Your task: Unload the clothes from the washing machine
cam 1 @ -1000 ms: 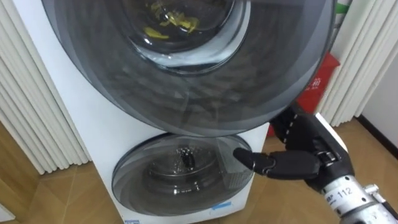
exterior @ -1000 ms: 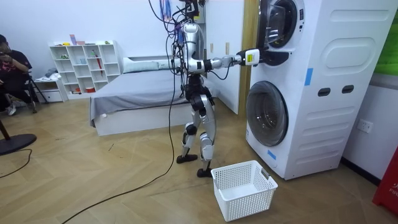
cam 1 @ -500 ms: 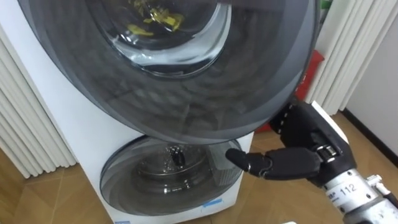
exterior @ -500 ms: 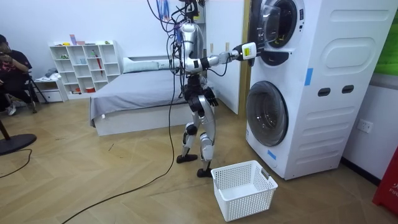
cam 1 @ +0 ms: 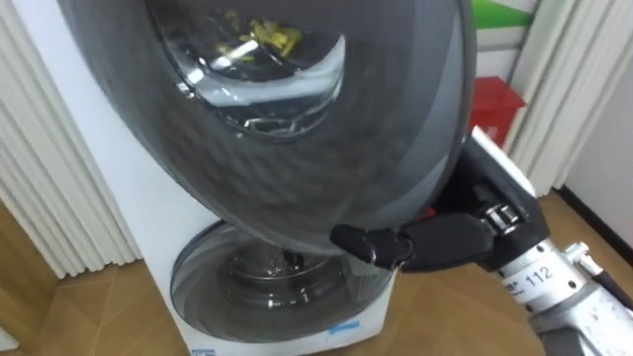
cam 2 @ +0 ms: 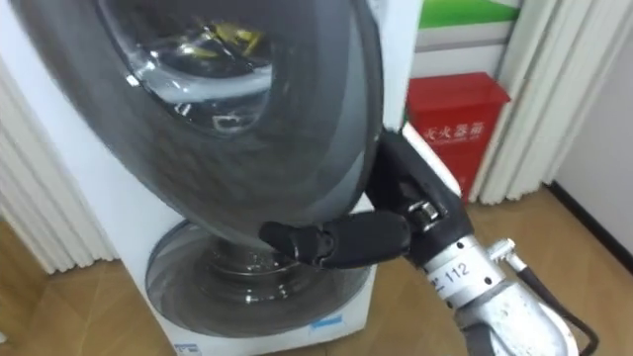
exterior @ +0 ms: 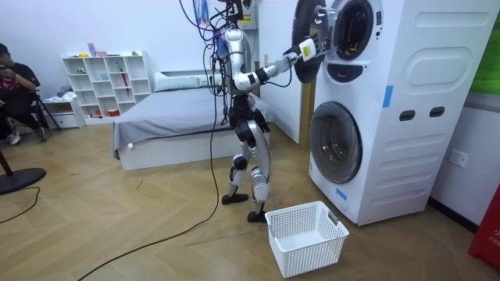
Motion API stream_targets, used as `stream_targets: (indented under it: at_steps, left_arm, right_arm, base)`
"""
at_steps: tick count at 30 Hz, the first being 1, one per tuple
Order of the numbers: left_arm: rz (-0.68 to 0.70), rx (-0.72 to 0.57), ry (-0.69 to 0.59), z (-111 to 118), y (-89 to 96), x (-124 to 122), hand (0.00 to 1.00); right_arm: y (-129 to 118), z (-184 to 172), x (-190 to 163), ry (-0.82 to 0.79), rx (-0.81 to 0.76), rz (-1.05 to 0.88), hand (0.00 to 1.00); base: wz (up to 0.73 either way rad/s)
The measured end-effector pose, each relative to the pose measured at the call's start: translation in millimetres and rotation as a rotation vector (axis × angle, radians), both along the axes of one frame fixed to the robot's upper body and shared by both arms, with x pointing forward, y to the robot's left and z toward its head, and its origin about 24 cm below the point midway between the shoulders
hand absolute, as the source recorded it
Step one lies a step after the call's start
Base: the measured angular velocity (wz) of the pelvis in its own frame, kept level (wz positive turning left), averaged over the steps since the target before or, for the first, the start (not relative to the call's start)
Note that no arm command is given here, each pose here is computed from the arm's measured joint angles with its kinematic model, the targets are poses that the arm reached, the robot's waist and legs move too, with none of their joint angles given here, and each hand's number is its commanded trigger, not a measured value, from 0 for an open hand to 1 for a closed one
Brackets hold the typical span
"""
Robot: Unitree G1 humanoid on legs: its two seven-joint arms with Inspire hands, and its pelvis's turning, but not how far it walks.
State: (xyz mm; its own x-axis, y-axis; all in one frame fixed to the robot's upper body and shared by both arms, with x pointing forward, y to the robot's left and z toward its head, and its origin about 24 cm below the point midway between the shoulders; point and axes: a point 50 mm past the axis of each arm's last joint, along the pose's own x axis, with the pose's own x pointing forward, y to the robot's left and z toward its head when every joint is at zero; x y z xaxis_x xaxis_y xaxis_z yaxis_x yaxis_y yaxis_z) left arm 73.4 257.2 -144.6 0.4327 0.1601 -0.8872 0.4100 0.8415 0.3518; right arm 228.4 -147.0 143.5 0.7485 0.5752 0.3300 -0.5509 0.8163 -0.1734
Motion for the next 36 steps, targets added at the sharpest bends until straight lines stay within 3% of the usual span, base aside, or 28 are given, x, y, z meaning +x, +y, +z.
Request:
stream_targets:
  at_steps: [13,18,21,26,31,36]
  left_arm:
    - [-0.088,0.068,0.047,1.1,9.7,-13.4,0.00]
    - [-0.099,0.067,0.036,-0.2,3.8,-15.3,0.00]
    - [-0.100,0.082,0.065,-0.7,7.3,-25.4,0.00]
    - [-0.069,0.106,0.084,0.4,16.7,-31.0,0.00]
    - [-0.082,0.059,0.064,-4.0,-2.1,-24.7,0.00]
    - [-0.084,0.064,0.057,-3.2,-0.8,-20.7,0.00]
  right_arm:
    - [15.0,-4.3,-1.2,-0.011,-0.043,-0.017,0.00]
    - [21.1,-4.2,-1.4,-0.017,-0.061,0.006,0.00]
    - [32.4,-7.7,-5.1,-0.008,-0.083,0.087,0.00]
    - [60.2,9.1,-13.7,-0.136,-0.065,0.292,0.00]
    - [64.2,13.8,-16.5,-0.169,-0.085,0.372,0.00]
    - [66.2,12.9,-18.3,-0.174,-0.108,0.415,0.00]
  base:
    - [0.03]
    - [0.83]
    - [-0.22]
    - [0.31]
    - [0.43]
    - [0.13]
